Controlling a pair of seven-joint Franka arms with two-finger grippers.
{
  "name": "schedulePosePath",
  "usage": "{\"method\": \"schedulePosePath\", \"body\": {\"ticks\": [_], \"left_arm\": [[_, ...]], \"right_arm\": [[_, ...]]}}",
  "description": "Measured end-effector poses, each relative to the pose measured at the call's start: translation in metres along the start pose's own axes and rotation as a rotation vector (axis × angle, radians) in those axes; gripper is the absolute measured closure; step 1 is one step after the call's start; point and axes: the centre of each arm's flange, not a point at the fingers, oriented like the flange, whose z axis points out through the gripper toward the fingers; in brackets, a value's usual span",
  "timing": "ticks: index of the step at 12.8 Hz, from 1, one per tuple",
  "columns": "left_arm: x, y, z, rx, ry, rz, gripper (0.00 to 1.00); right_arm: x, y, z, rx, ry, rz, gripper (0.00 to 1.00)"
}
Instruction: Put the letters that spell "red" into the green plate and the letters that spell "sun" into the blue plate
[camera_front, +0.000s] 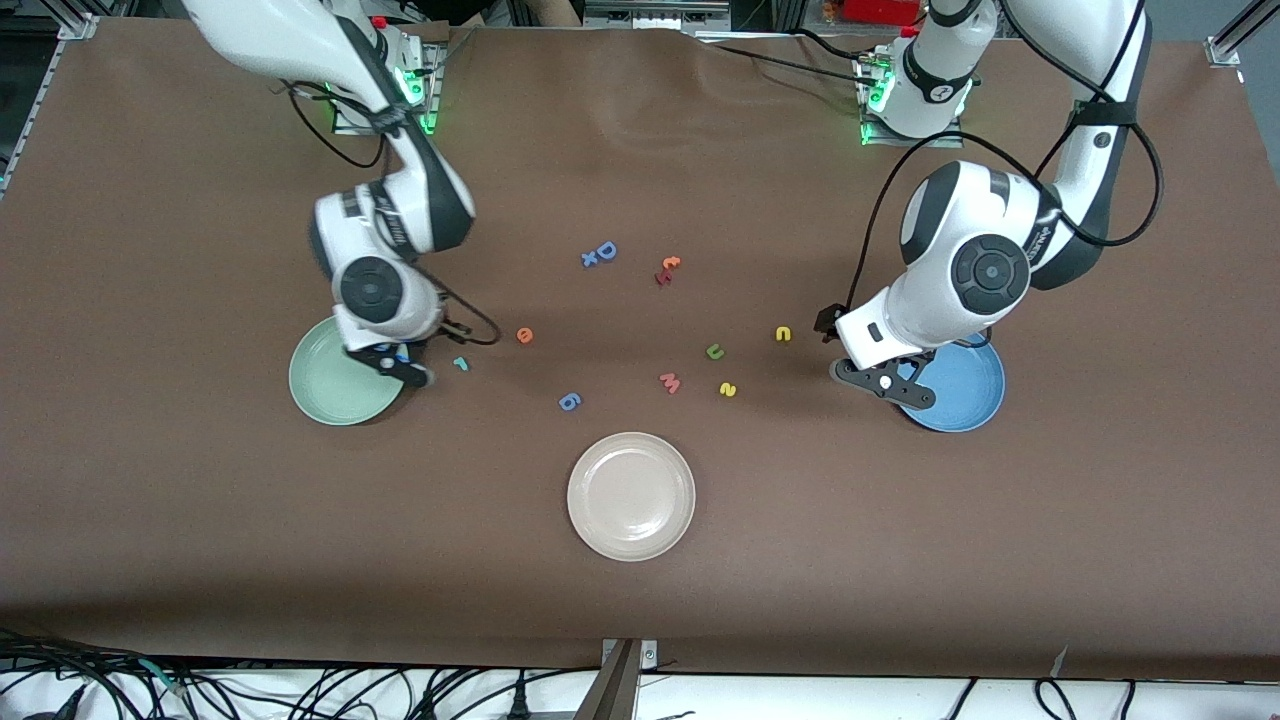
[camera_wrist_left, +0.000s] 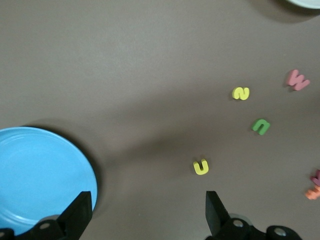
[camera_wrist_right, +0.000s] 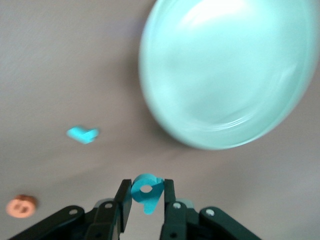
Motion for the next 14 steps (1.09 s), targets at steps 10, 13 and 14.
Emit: {"method": "schedulePosePath", "body": {"ticks": [10, 13, 14], "left_arm": [[-0.044, 0.062, 0.089, 0.029, 0.063, -0.109, 0.0], [-0.056, 0.07, 0.105, 0.03, 0.094, -0.137, 0.0], [-0.059, 0.073, 0.108, 0.031, 0.097, -0.148, 0.0]], "right_arm": [[0.095, 0.133, 0.076, 0.023, -0.013, -0.171, 0.7], [0.097, 0.121, 0.1, 0.04, -0.014, -0.171, 0.7], [0.097, 0.119, 0.102, 0.04, -0.016, -0.176, 0.7]]}}
